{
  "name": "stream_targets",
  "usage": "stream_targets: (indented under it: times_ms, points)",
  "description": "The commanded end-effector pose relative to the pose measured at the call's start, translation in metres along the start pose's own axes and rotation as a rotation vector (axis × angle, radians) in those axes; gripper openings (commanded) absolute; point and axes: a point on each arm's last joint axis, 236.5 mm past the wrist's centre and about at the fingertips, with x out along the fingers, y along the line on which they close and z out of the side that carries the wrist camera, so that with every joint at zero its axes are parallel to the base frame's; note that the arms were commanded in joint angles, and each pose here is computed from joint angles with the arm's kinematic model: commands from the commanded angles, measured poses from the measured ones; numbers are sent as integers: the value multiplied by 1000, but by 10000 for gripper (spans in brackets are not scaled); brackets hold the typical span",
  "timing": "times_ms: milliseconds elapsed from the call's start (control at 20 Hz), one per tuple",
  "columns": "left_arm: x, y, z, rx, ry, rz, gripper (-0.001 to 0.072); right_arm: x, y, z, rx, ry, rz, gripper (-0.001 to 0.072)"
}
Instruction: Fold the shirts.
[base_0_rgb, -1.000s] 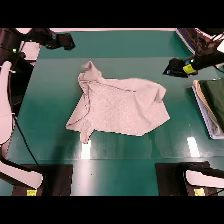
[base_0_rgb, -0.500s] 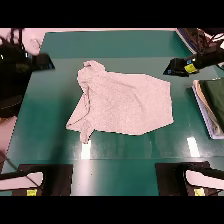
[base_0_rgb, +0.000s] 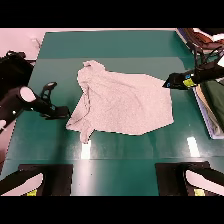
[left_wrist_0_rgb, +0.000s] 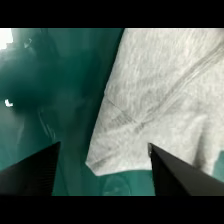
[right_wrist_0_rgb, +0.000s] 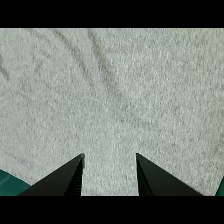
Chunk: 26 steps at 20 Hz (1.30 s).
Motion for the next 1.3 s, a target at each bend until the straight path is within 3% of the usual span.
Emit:
stream_targets:
  times_ms: [0,150,300,400,450,500,550,650,850,1050,1200,1250]
  points:
    - [22,0,-17,-28,12,-4,642,0,-5,-10,10,27,-2,366]
    - [26,-22,-21,-47,32,-102,641,-3,-15,-10,36,28,-11,366]
    - [29,-24,-27,-39,62,-111,623,-8,-34,-22,65,71,-24,366]
    - [28,-23,-26,-32,57,-111,282,-7,-55,-43,127,107,-37,367]
    - [27,-24,-24,-31,52,-112,58,-2,-68,-60,176,132,-44,367]
    - [24,-26,-20,-28,40,-116,23,3,-81,-80,228,163,-48,367]
    - [18,-30,-14,-22,28,-124,23,11,-92,-106,286,208,-45,372]
    - [8,-36,0,-9,-1,-135,22,29,-105,-159,414,309,-27,503]
    - [-2,-42,15,-2,-42,-149,23,79,-70,-205,609,360,186,505]
    - [-2,-42,14,-2,-39,-149,23,119,-38,-190,632,308,270,500]
    - [-2,-43,13,-3,-34,-151,23,138,-23,-164,523,252,242,346]
    - [-2,-44,12,-4,-32,-154,23,141,-16,-155,476,238,238,218]
